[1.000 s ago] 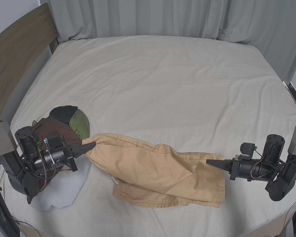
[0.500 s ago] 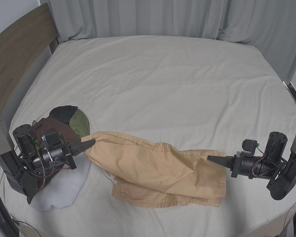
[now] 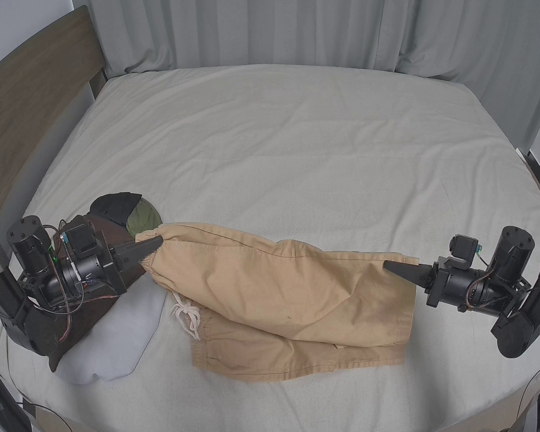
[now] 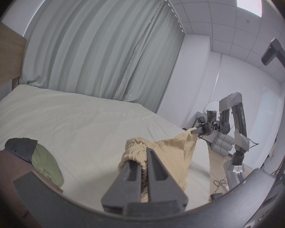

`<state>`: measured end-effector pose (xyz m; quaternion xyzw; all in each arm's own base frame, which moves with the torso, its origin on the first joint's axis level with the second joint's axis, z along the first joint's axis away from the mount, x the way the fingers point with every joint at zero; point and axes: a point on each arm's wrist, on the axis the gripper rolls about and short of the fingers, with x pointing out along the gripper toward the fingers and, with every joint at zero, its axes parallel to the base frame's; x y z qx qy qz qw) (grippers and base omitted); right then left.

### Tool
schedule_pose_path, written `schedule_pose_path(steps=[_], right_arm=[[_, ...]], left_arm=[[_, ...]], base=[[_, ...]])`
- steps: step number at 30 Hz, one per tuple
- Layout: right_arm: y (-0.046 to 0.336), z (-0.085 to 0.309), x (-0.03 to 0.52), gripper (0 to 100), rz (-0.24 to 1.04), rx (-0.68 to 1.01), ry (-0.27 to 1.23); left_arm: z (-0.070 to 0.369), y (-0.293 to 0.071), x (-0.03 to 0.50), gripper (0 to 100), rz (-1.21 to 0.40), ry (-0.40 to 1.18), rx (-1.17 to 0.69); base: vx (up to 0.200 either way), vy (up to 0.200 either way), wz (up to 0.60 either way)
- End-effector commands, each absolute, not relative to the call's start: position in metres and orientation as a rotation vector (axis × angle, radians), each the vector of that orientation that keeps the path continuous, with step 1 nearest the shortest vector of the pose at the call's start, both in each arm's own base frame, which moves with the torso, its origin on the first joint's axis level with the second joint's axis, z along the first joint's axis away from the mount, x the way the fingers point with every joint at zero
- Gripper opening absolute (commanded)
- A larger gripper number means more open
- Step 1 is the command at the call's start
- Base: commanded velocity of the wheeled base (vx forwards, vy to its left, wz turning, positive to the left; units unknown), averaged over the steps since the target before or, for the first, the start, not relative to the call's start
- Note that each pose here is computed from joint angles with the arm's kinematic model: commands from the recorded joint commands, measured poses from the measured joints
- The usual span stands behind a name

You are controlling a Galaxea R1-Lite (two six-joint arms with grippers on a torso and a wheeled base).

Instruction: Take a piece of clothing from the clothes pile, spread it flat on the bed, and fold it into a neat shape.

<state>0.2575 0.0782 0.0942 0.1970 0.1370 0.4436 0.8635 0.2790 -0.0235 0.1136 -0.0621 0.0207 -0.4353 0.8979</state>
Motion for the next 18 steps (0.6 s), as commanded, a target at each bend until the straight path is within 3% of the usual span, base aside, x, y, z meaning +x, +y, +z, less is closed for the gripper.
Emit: schedule_pose_path(steps=[1, 18], right_arm=[[0.079, 0.098, 0.258, 0, 0.933, 0.409, 0.269], [0.080, 0.109, 0.260, 0, 0.912, 0.397, 0.211]], left_arm=[[0.127, -0.022, 0.272, 0, -0.900, 0.011, -0.132], [0.127, -0.022, 0.273, 0, -0.897, 0.017, -0.153]], base=[[0.000, 0.000, 0.00], [0.000, 0.000, 0.00]])
